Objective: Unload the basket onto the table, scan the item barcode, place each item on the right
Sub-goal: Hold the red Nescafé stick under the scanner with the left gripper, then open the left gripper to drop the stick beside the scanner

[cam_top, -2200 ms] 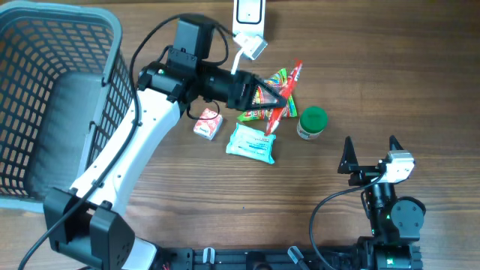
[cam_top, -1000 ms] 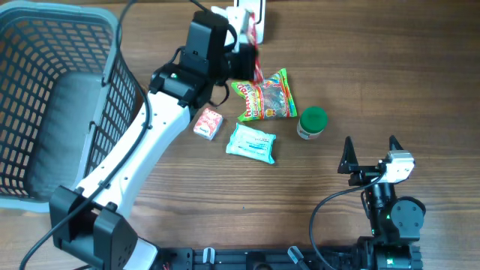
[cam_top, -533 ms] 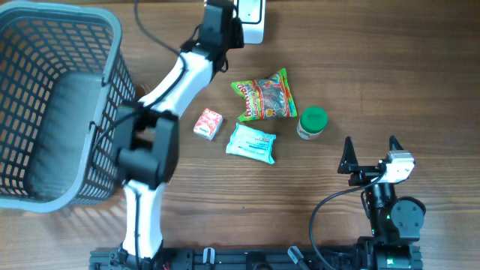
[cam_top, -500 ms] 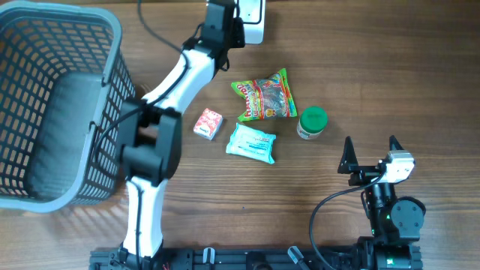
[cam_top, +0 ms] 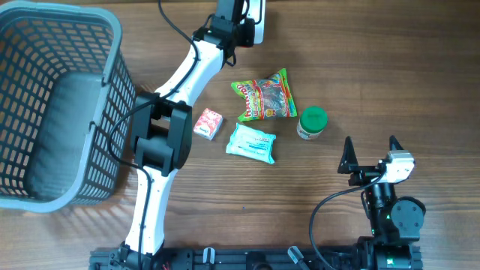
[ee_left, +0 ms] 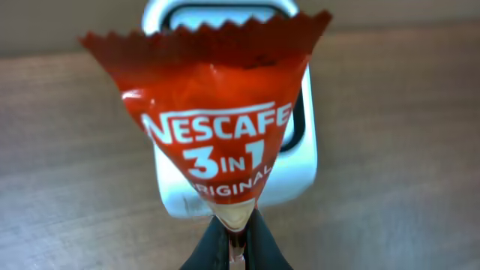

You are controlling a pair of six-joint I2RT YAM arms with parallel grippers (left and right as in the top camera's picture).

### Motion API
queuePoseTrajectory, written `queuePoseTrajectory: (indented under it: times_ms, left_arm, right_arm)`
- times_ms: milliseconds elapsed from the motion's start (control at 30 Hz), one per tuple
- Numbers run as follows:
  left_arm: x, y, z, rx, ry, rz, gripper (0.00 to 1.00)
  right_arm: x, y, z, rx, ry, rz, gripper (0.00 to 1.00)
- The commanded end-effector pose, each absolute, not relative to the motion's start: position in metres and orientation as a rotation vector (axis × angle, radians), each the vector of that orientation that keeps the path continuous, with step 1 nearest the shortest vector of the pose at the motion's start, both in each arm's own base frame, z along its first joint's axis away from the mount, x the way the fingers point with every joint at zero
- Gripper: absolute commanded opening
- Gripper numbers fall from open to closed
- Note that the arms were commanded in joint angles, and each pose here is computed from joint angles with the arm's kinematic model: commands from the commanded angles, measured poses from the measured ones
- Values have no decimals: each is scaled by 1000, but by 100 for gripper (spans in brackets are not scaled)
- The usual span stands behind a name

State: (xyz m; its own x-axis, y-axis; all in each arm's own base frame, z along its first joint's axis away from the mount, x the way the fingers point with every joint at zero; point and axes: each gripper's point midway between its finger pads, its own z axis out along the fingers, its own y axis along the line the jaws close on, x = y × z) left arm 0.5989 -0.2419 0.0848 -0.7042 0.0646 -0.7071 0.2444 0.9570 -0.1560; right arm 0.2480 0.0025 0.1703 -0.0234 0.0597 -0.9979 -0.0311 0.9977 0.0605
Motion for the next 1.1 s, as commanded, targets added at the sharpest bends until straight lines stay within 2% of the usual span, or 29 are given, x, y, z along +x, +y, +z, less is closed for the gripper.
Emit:
queuePoseTrajectory:
  times_ms: [0, 133, 333, 533, 667, 867, 1067]
  left_arm:
    - [591, -246, 84, 274, 2374, -322, 4]
    - [588, -254, 85, 258, 2380, -397, 4]
    - [598, -240, 90, -50, 2394, -514, 4]
    - [600, -241, 104, -262, 2399, -893, 4]
    - [583, -257, 110, -253, 2445, -1055, 4]
    - [562, -286, 106, -217, 2503, -1081, 4]
    - [581, -268, 103, -550, 2455, -1018, 4]
  right_arm:
    - [248, 1, 171, 25, 1587, 61, 100]
    - [248, 1, 171, 25, 1587, 61, 100]
    - [248, 1, 171, 25, 1587, 61, 100]
    - [248, 1, 171, 25, 1587, 61, 100]
    - [248, 1, 171, 25, 1587, 61, 100]
    - [248, 1, 171, 26, 1587, 62, 100]
    - [248, 1, 171, 25, 1587, 61, 100]
